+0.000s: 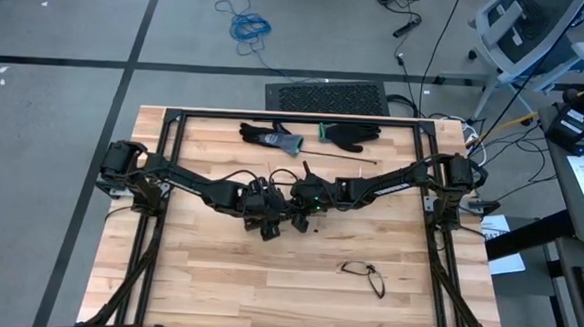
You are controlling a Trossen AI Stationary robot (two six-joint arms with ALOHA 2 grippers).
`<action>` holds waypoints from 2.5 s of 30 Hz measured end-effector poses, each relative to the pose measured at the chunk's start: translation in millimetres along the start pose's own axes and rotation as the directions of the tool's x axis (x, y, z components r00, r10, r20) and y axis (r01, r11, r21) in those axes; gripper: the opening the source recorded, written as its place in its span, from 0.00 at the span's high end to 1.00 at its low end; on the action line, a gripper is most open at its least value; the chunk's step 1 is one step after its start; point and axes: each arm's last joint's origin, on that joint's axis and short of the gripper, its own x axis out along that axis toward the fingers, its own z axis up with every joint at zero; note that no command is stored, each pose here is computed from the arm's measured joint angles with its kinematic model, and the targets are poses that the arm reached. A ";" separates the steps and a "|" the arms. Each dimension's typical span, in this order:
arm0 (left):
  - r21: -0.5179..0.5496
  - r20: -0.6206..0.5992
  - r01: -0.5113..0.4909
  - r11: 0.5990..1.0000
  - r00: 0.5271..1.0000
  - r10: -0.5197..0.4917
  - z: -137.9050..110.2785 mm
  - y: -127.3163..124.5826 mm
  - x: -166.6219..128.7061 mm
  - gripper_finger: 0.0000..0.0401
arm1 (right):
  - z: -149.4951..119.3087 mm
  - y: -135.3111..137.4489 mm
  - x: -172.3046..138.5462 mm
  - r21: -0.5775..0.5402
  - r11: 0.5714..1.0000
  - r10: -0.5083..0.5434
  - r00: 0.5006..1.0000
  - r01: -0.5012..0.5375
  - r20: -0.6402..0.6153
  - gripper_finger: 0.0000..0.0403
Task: Ziptie cables
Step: Close the black cable duct
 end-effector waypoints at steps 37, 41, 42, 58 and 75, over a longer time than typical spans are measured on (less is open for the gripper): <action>0.119 -0.071 -0.081 0.989 0.993 0.090 -14.5 16.9 -35.2 0.42 | 53.7 -38.7 -74.1 -0.021 0.996 -0.082 0.982 0.087 0.170 1.00; 0.110 -0.057 -0.019 0.994 0.998 0.025 -13.6 9.6 -36.4 0.42 | 50.2 -44.7 -90.0 -0.054 0.991 -0.117 0.989 0.122 0.089 1.00; 0.090 -0.046 0.009 0.996 0.999 -0.005 -12.4 7.0 -36.7 0.42 | 49.4 -45.7 -92.2 -0.059 0.990 -0.122 0.990 0.127 0.074 1.00; -0.054 0.005 0.008 0.998 1.000 -0.008 -9.9 -2.2 -20.6 0.42 | 34.9 -47.9 -94.9 -0.171 0.976 -0.151 0.985 0.136 -0.080 1.00; -0.073 0.010 0.013 0.997 1.000 -0.012 -4.8 9.9 6.4 0.42 | 34.9 -47.8 -95.0 -0.194 0.972 -0.148 0.985 0.130 -0.083 1.00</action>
